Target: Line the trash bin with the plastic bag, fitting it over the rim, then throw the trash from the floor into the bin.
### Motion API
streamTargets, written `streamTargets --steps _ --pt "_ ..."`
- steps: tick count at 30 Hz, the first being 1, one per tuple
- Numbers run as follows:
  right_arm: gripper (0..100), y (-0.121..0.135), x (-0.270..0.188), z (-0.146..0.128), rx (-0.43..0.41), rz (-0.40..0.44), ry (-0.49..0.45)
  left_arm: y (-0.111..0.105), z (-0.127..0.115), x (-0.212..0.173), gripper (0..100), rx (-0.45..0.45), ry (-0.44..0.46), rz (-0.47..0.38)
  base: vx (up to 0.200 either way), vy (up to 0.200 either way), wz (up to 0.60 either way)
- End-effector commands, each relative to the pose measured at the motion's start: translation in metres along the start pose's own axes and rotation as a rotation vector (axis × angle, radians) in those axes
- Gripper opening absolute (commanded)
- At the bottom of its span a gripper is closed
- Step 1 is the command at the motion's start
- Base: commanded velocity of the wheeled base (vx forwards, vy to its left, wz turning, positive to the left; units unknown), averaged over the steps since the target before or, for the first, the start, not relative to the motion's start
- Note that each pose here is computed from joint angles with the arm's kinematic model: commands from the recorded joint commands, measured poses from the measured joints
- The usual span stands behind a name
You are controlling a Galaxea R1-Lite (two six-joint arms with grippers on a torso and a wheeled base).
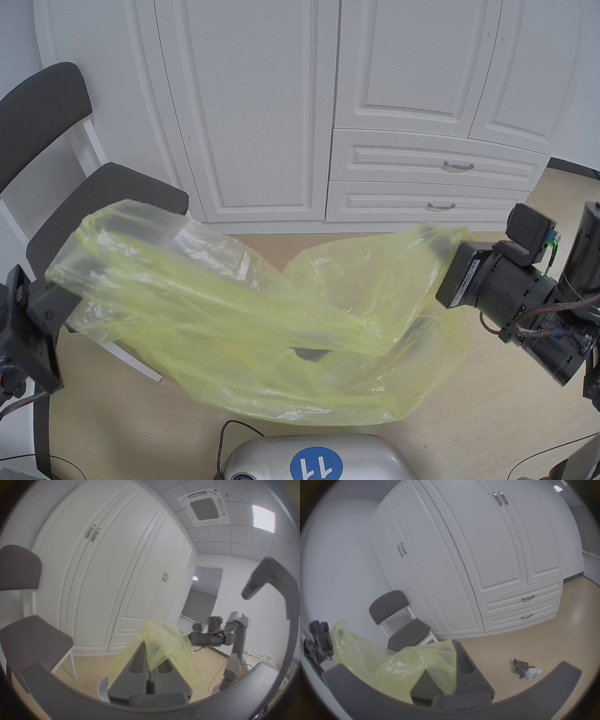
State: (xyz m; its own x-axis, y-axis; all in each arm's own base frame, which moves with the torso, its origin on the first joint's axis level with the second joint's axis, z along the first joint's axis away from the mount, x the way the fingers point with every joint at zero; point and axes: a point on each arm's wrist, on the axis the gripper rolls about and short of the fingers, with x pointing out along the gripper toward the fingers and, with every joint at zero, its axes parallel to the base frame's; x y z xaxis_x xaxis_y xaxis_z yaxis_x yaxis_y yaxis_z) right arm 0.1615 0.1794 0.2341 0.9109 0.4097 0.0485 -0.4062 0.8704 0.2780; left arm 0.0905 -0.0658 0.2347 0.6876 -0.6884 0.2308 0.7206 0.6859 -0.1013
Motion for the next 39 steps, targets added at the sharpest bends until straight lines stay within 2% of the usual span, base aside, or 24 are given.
streamTargets --steps 1,4,5,7,8,9,10,14,18,19,24,29,39 --pt "0 0.002 0.0 0.009 0.033 -0.002 -0.033 0.012 -0.019 0.037 0 -0.079 0.116 0.094 0.0 0.0 0.0" --pt "0 0.004 0.009 0.0 0.035 -0.009 -0.007 0.017 -0.032 0.05 0 -0.099 0.173 0.146 0.0 0.0 0.0" --pt "0 0.005 0.014 -0.007 0.031 -0.018 0.012 0.024 -0.049 0.063 0 -0.103 0.246 0.211 0.0 0.0 0.0" --pt "0 0.005 0.017 -0.009 0.03 -0.028 0.016 0.028 -0.059 0.069 0 -0.102 0.281 0.249 0.0 0.0 0.0" --pt "0 0.006 0.022 -0.013 0.026 -0.057 0.016 0.034 -0.071 0.079 0 -0.097 0.319 0.312 0.0 0.0 0.0" --pt "0 0.006 0.023 -0.014 0.024 -0.065 0.017 0.036 -0.073 0.081 0 -0.096 0.325 0.328 0.0 0.0 0.0" --pt "0 0.005 0.025 -0.016 0.021 -0.088 0.013 0.043 -0.079 0.086 0 -0.091 0.343 0.379 0.0 0.0 0.0" --pt "0 -0.001 0.03 -0.026 -0.013 -0.128 0.036 0.058 -0.088 0.089 0 -0.088 0.375 0.439 0.0 0.0 0.0" --pt "0 -0.014 0.036 -0.039 -0.101 -0.176 0.081 0.068 -0.095 0.092 0 -0.09 0.401 0.471 0.0 0.0 0.0" --pt "0 -0.014 0.036 -0.039 -0.101 -0.176 0.081 0.068 -0.095 0.092 0 -0.09 0.401 0.471 0.0 0.0 0.0" --pt "0 -0.045 0.032 -0.059 -0.275 -0.251 0.18 0.086 -0.103 0.097 0 -0.097 0.423 0.522 0.0 0.0 0.0" --pt "0 -0.075 0.031 -0.07 -0.416 -0.294 0.267 0.095 -0.102 0.094 0 -0.109 0.424 0.52 0.0 0.0 0.0" --pt "0 -0.084 0.029 -0.078 -0.488 -0.298 0.32 0.096 -0.101 0.093 0 -0.102 0.424 0.52 0.0 0.0 0.0"
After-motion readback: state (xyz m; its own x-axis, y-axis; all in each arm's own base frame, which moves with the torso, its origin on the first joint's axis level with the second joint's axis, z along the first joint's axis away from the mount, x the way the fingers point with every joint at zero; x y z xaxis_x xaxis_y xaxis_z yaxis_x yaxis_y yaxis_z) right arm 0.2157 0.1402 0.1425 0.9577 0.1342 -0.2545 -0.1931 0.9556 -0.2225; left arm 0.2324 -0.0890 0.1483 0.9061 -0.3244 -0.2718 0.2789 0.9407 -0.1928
